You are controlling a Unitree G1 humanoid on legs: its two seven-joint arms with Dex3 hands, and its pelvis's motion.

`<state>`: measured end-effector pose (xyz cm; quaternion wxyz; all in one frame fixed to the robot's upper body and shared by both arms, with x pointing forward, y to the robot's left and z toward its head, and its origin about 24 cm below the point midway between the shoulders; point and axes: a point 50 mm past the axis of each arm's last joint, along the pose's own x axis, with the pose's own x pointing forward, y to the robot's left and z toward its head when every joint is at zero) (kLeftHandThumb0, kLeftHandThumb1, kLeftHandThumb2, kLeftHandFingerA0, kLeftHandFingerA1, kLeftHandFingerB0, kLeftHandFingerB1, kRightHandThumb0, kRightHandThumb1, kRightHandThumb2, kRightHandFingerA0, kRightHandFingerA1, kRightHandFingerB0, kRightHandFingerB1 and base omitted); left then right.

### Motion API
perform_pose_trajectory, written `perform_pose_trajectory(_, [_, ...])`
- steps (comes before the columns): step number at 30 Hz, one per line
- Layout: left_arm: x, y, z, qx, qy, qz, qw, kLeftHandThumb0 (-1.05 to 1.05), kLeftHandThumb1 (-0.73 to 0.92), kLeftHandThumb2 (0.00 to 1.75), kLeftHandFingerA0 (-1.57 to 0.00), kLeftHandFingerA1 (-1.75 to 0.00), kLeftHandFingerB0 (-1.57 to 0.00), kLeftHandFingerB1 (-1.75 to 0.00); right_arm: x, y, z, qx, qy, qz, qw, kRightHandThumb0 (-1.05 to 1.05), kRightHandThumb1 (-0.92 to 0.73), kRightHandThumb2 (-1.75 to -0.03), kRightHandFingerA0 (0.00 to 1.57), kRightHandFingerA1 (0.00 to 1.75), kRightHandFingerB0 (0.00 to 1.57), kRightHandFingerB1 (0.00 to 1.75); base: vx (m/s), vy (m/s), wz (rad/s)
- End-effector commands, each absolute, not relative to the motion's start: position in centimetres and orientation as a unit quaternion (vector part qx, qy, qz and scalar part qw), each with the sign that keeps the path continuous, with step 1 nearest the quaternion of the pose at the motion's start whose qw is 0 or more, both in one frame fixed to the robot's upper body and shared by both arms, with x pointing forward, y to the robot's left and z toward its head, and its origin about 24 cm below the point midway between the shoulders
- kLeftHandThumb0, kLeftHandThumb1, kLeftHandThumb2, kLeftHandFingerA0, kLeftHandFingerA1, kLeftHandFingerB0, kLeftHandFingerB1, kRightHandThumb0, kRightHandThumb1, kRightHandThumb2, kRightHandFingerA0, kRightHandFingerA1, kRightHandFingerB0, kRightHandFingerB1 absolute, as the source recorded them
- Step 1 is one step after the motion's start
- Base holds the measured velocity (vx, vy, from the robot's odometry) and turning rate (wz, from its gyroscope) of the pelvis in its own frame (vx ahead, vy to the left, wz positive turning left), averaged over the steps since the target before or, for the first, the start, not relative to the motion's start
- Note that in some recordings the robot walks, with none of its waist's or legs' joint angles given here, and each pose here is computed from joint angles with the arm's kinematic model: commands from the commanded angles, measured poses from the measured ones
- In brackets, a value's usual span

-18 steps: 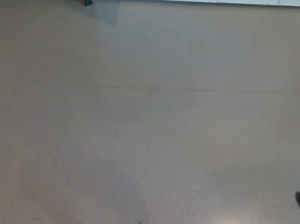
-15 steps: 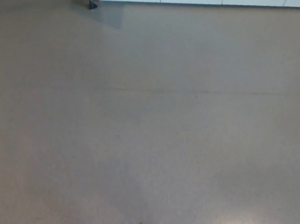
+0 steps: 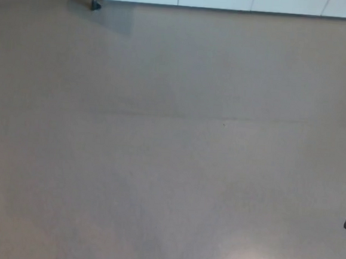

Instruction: The robot walks towards an open cabinet and lifts its left hand to push the door towards the right to close it.

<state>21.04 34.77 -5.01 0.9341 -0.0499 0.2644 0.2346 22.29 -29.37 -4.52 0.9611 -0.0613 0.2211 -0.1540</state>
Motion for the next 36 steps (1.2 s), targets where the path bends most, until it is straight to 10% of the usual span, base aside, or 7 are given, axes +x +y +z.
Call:
perform_pose_trajectory(1, [20.3, 35.0, -5.2, -0.042, 0.265, 0.237, 0.934, 0.01, 0.75, 0.6, -0.5, -0.47, -0.43, -0.43, 20.9, -29.9, -4.9, -0.066, 0.227, -0.162, 0.958, -0.11, -0.59, -0.56, 0.65, 0.51, 0.45, 0.42, 0.24, 0.031, 0.11])
perform_pose_trajectory(36, [16.9, 34.8, -7.2, -0.027, 0.315, 0.225, 0.922, -0.05, 0.74, 0.6, -0.5, -0.47, -0.4, -0.42, 16.2, -29.7, -7.6, -0.069, 0.286, -0.164, 0.941, -0.07, -0.58, -0.56, 0.67, 0.53, 0.49, 0.44, 0.37, 0.036, 0.02])
